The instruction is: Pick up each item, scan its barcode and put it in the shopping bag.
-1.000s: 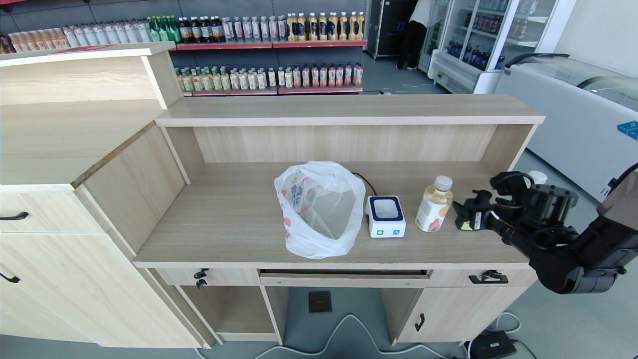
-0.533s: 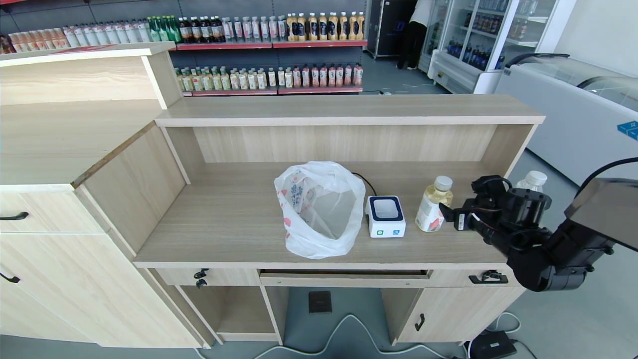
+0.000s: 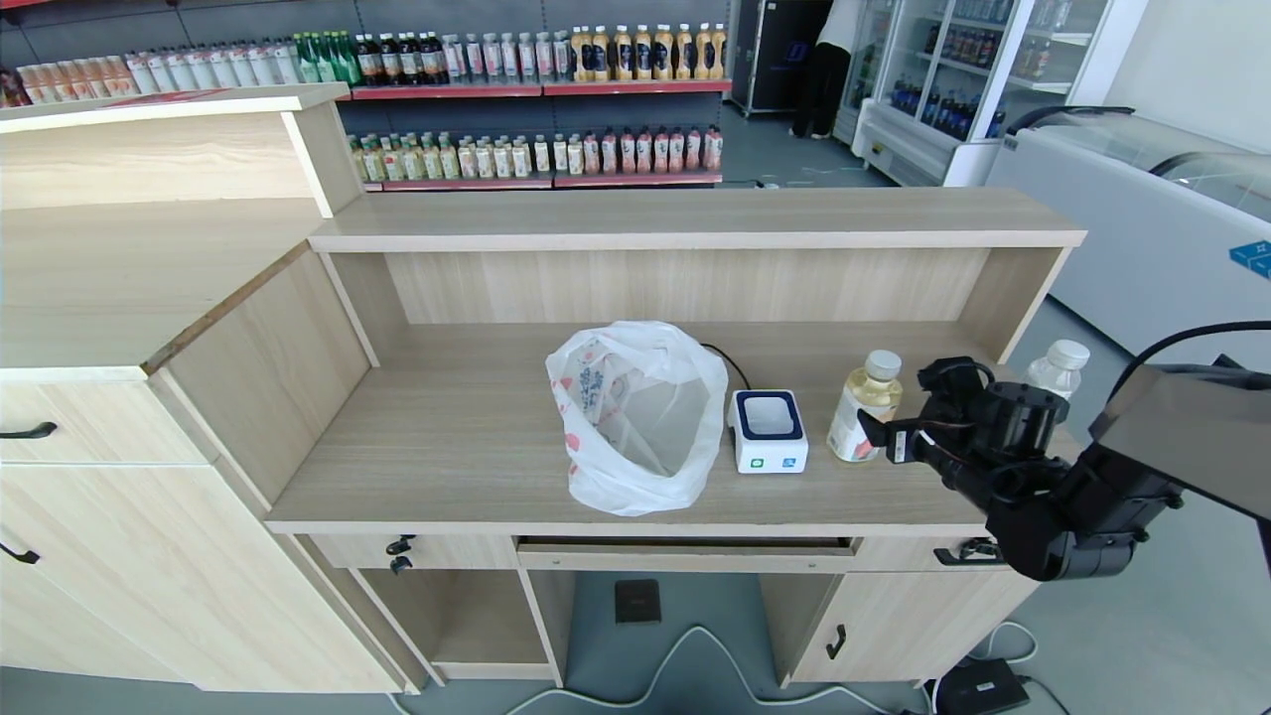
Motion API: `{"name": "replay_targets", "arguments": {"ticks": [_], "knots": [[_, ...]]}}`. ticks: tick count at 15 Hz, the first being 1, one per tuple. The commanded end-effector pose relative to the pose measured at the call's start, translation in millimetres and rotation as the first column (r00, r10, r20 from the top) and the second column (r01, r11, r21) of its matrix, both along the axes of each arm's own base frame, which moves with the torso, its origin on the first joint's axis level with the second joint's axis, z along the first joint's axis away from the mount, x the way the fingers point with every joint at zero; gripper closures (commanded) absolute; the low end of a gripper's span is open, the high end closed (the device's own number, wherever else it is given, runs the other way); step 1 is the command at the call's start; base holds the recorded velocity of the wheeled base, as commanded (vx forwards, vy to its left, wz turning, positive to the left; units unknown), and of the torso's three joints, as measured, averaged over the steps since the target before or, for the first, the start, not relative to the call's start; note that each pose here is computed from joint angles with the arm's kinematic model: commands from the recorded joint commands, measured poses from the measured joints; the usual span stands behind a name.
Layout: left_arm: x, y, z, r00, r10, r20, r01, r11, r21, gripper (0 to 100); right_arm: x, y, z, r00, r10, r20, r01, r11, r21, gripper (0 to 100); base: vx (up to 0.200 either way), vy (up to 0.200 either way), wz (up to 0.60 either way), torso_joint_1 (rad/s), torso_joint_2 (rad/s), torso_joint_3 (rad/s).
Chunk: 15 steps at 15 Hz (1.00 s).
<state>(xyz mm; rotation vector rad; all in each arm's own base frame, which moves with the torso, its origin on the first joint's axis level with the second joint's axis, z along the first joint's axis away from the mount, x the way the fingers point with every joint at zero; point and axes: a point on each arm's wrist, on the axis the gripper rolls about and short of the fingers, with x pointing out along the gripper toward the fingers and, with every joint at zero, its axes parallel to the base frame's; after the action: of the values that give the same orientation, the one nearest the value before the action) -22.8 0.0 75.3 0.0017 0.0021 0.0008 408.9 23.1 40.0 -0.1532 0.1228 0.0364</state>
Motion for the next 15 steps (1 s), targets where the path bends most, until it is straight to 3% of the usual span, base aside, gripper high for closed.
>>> {"name": "replay_targets", "arguments": {"ticks": [1,15], "knots": [[0.0,0.0,0.0,1.000,0.001,0.001,-0.001,1.000,0.000,0,6.9,4.3,-3.0,1.000,0.010,0.010,-0.010,1.000,0.001,0,0.000,0.000,0.00,0.000,0.00,0.000],[0.0,0.0,0.0,1.000,0.001,0.001,-0.001,1.000,0.000,0,46.3,16.9,-28.0,0.999,0.035,0.032,-0.035,0.999,-0.003,0,0.000,0.000,0.00,0.000,0.00,0.000]]}}
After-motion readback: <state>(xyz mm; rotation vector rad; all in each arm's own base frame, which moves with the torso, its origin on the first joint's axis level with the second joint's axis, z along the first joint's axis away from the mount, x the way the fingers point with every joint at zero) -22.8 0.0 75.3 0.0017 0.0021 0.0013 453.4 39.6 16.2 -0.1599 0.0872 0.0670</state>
